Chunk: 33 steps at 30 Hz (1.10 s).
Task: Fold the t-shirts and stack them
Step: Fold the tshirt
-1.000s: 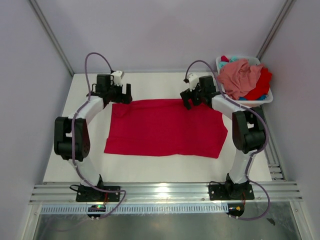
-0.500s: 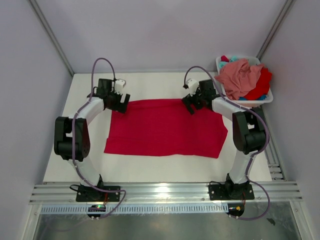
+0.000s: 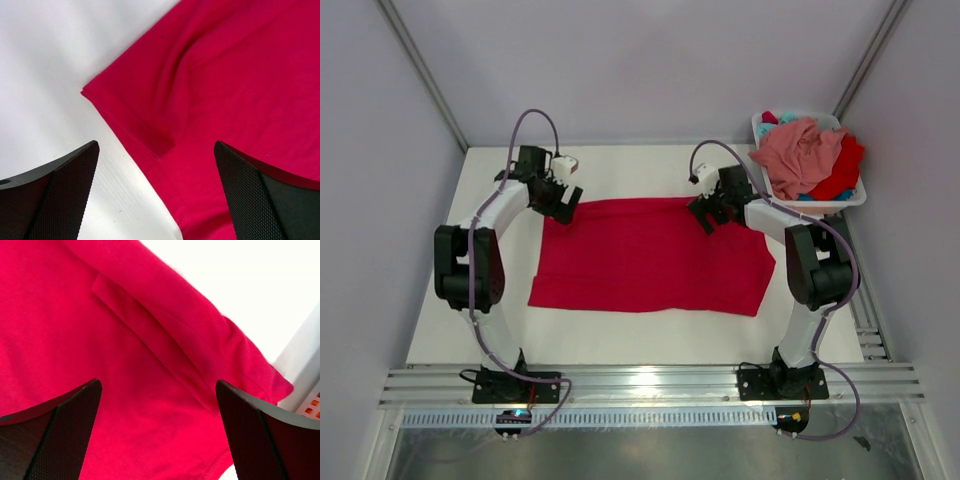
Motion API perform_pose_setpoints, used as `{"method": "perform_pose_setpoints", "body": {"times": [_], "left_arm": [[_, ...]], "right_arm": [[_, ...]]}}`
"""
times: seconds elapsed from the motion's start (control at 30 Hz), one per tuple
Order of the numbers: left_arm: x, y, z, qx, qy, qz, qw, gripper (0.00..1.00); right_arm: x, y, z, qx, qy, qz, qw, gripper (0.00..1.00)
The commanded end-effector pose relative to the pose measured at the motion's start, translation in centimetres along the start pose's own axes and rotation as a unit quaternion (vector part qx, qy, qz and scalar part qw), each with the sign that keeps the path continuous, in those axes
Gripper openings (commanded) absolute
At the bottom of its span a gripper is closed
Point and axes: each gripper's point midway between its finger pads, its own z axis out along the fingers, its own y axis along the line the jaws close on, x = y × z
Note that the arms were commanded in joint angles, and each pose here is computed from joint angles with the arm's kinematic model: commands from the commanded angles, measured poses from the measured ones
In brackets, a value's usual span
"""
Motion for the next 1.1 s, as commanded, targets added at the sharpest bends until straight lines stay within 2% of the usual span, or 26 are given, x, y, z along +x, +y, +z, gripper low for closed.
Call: {"method": "perform_pose_setpoints", "body": {"times": [0.0,0.33,0.7,1.07], "left_arm": [[2.1,-0.5,1.2,0.018,0.041,0.011,0.999,0.99],[4.6,0.6,0.9,-0.011,0.090,0.043,0.995,0.99],[5.3,0.1,1.5,0.001,0.094,0.040,0.995,0.99],[2.5,0.3,3.0,0.006,0.041,0.034,0.999,0.99]], "right_arm": [[-2.5,-2.2,-1.4,0.047,-0.036,0.000,0.998,1.00],[-1.5,-2.6,-0.8,0.060,-0.015,0.000,0.998,0.99],[-2.0,-1.2,-0.1,0.018,-0.020,0.010,1.000,0.99],[-2.5,-1.3,0.3,0.014,-0.027,0.008,1.000,0.99]]}}
